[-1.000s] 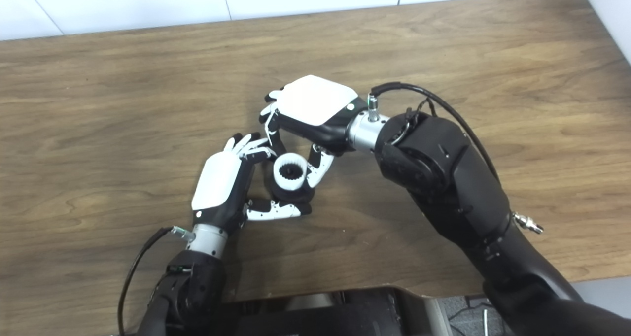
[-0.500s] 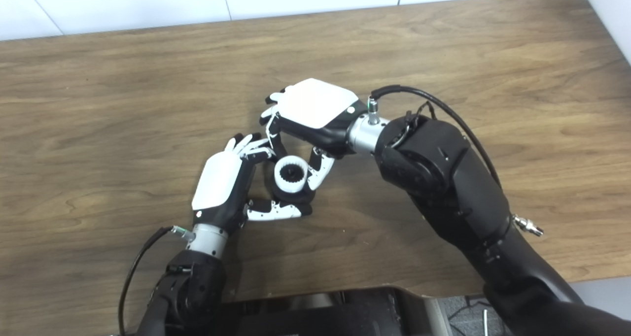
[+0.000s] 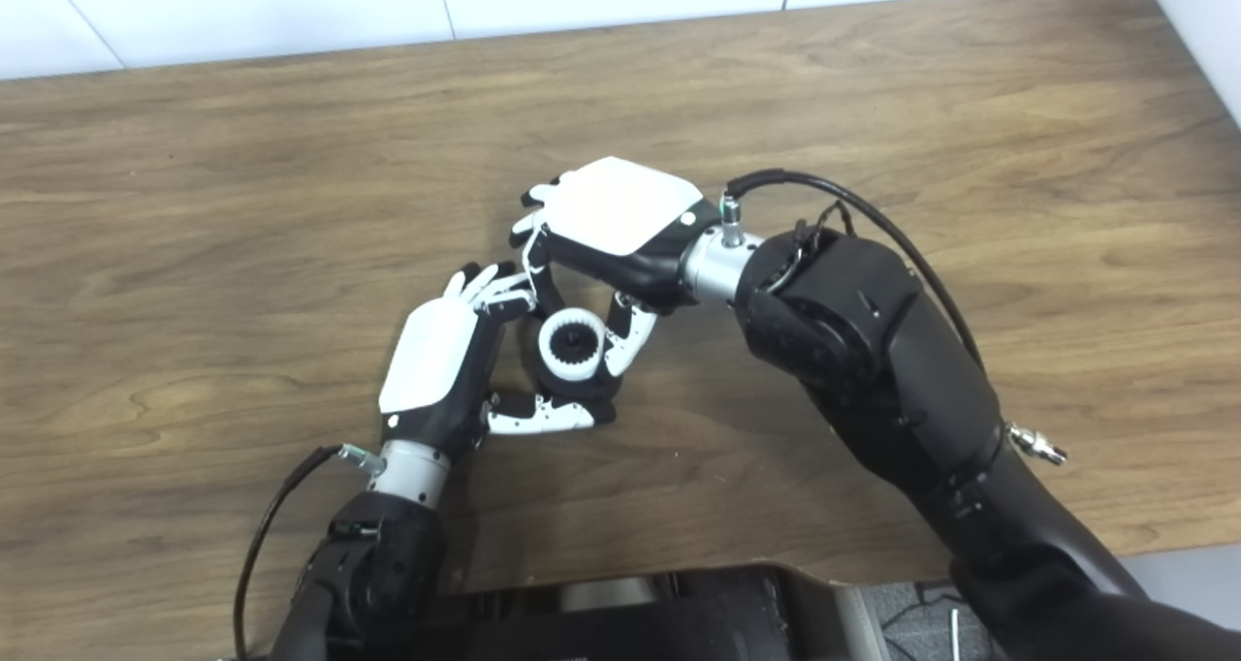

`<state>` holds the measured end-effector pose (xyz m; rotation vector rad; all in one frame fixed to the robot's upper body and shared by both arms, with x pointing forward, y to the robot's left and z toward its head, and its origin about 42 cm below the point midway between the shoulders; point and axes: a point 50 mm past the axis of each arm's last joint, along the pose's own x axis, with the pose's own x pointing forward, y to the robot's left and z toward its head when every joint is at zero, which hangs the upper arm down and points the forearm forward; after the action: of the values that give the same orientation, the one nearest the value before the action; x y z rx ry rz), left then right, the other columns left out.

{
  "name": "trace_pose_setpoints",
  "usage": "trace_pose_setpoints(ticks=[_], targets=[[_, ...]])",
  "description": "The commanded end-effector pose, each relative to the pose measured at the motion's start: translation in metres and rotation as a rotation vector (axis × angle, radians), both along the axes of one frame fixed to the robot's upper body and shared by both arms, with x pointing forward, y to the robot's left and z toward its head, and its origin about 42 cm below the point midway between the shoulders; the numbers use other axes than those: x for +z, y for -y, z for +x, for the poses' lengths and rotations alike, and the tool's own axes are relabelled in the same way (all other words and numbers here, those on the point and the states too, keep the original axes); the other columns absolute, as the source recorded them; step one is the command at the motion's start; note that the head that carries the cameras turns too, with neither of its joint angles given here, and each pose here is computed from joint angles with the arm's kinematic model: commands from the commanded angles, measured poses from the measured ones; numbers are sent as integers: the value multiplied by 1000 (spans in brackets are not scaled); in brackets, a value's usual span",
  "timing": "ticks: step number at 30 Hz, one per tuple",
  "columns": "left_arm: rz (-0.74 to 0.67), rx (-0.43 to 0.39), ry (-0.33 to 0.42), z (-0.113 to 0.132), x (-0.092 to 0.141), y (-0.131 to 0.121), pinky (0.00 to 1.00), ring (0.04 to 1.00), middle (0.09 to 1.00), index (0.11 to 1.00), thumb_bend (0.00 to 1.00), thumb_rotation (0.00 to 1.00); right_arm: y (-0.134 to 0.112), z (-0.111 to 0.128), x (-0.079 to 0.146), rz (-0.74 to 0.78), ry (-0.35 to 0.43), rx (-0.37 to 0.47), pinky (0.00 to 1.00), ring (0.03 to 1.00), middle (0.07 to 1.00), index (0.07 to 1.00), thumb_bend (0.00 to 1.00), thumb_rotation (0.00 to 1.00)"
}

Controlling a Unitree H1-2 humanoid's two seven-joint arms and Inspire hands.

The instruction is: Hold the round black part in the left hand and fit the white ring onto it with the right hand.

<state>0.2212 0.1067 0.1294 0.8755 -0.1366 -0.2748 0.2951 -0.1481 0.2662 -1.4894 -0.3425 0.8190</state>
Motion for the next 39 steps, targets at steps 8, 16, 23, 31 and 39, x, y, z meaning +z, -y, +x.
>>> trace_pose_setpoints(ticks=[8, 16, 23, 31, 39], targets=[[-13, -7, 76, 4, 13, 4, 998, 920, 819, 488, 511, 54, 0, -1, 17, 17, 39, -14, 958, 1000, 950, 760, 1000, 380], [-17, -6, 69, 4, 13, 3, 1000, 924, 824, 488, 510, 56, 1, -1, 17, 19, 30, -22, 962, 1000, 956, 759, 1000, 349], [-24, -1, 69, 4, 11, 1, 1000, 924, 822, 488, 511, 55, 3, 1, 19, 46, 28, -48, 985, 1000, 948, 688, 1000, 316], [-28, 1, 64, 5, 7, -4, 1000, 922, 821, 488, 511, 54, 11, 10, 41, 97, 67, -92, 1000, 1000, 948, 667, 1000, 305], [-32, 2, 63, 6, 2, -13, 1000, 926, 824, 488, 511, 54, 18, 18, 60, 129, 104, -127, 1000, 1000, 958, 665, 979, 283]])
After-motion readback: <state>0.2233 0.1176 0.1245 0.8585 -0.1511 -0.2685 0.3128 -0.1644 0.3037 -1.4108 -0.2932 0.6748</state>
